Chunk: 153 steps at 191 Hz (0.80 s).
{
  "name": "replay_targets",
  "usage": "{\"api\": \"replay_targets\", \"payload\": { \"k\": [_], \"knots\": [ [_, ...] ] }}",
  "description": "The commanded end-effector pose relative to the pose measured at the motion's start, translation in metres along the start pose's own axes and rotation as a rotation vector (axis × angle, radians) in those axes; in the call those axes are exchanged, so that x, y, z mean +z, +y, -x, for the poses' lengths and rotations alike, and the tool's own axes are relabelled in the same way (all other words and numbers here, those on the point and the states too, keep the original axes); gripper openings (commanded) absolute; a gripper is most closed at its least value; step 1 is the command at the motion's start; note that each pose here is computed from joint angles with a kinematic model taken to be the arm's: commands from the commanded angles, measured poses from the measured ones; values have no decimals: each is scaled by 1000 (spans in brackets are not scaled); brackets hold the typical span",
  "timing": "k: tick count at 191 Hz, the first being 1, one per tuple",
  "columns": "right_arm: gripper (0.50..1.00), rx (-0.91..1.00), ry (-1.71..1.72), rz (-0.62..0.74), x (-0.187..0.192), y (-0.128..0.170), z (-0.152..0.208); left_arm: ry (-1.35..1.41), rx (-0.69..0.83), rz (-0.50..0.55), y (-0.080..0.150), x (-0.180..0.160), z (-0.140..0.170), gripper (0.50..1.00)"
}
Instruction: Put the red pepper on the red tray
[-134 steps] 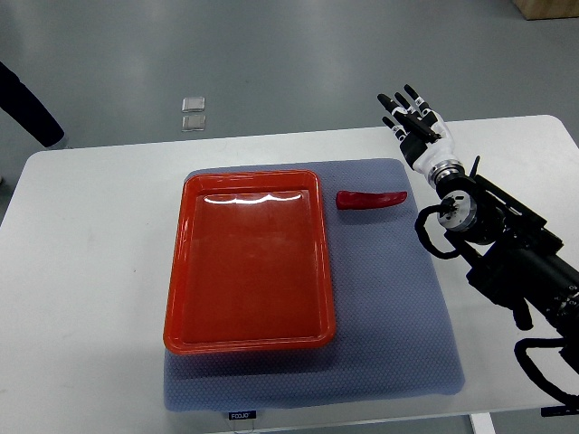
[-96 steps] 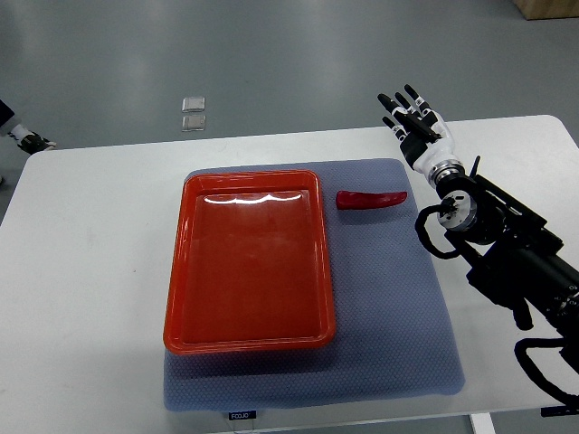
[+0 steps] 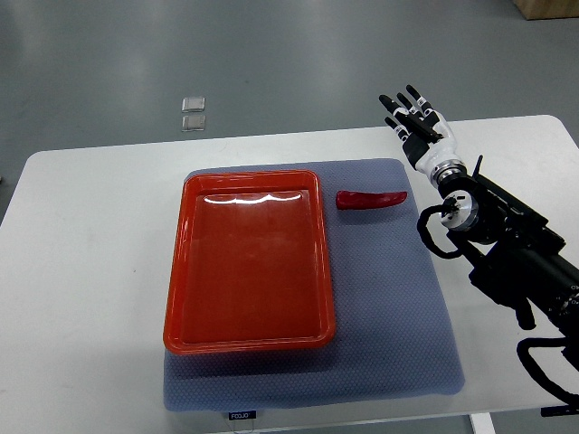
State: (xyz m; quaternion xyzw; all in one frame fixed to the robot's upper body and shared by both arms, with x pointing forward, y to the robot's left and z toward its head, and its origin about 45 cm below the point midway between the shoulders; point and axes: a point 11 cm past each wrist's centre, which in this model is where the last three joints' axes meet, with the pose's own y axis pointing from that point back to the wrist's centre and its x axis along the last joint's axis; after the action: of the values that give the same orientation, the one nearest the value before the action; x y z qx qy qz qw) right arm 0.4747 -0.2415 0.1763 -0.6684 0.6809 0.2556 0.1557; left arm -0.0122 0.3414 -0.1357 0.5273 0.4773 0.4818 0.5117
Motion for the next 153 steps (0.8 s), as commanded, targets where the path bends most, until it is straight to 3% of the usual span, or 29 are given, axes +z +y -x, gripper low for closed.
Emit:
{"api": "replay_targets", "payload": {
  "k": [1, 38, 153],
  "knots": [
    [921, -1, 3, -8, -3, -2, 3, 0, -1, 1, 0, 0, 0, 1000],
    [919, 23, -7, -59, -14, -3, -1, 0, -1, -1, 0, 0, 0, 1000],
    [921, -10, 131, -37, -12, -4, 8, 1, 1, 0, 0, 0, 0, 1000]
  ]
}}
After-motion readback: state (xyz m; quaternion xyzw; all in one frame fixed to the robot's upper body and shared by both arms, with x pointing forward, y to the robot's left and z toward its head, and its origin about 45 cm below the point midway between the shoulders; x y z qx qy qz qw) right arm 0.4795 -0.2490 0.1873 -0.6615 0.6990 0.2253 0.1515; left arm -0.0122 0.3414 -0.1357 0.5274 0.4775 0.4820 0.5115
